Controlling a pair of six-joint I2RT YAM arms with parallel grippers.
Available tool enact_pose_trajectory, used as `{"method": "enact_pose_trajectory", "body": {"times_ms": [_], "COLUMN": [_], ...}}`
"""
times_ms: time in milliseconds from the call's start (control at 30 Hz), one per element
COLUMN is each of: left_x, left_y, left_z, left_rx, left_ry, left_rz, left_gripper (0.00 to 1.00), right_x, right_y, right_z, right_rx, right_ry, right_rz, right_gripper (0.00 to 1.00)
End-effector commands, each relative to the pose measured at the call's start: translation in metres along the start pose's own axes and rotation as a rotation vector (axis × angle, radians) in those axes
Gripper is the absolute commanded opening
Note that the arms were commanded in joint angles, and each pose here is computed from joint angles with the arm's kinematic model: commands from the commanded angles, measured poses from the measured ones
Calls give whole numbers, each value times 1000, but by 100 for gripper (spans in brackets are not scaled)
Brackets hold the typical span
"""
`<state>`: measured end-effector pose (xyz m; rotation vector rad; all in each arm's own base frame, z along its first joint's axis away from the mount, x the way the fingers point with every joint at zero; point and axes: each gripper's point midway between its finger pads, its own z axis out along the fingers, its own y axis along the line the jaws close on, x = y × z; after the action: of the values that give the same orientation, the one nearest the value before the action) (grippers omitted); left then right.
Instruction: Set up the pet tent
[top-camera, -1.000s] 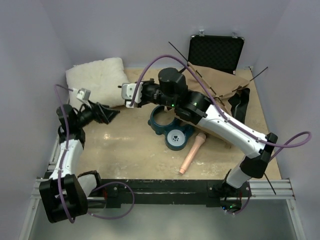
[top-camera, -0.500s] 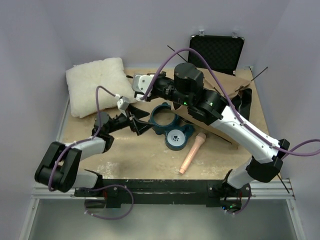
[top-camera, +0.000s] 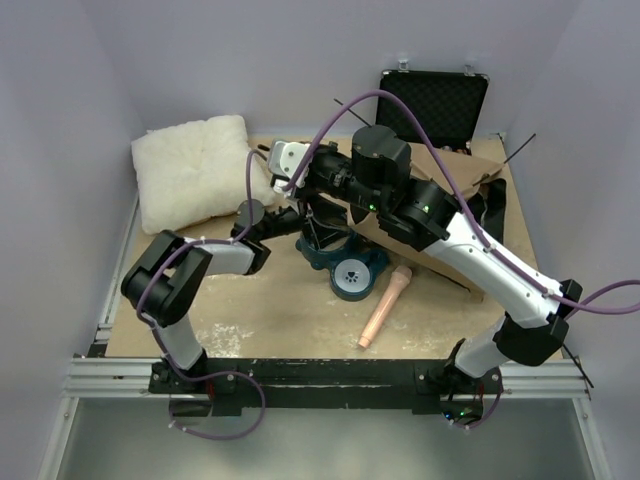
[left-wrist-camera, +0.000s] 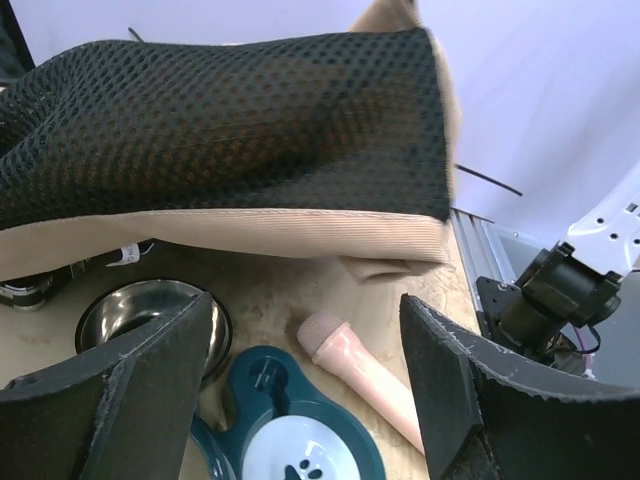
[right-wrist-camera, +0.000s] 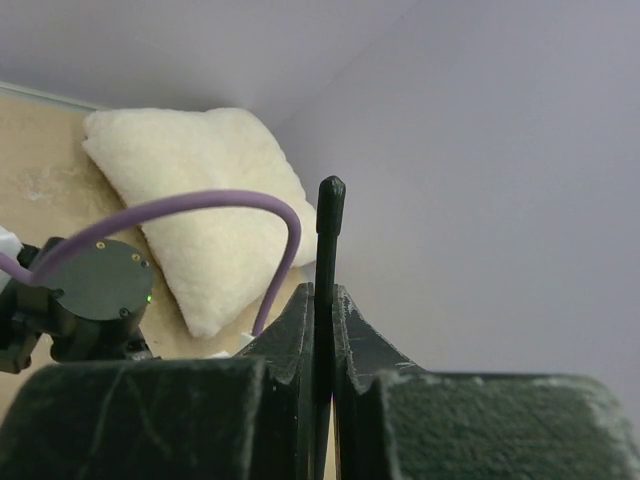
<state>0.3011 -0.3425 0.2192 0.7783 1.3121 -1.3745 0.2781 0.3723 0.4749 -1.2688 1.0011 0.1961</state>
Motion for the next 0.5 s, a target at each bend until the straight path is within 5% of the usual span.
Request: {"method": "enact_pose_trajectory", "body": {"times_ms": [0,467], "left_x": [-34,-66], "left_y": [-20,-38], "left_z": [14,29], "left_rx": [153,193], "left_ry": [-106,-194], "left_rz": [209,248], "left_gripper": [78,75], "right_x": [-8,-3], "right_y": [-30,-29], "right_z": [-13,-9], "right_rx": [92,97], "right_ry": [8,26], "right_rz": [2,26], "right_gripper": [0,0]}}
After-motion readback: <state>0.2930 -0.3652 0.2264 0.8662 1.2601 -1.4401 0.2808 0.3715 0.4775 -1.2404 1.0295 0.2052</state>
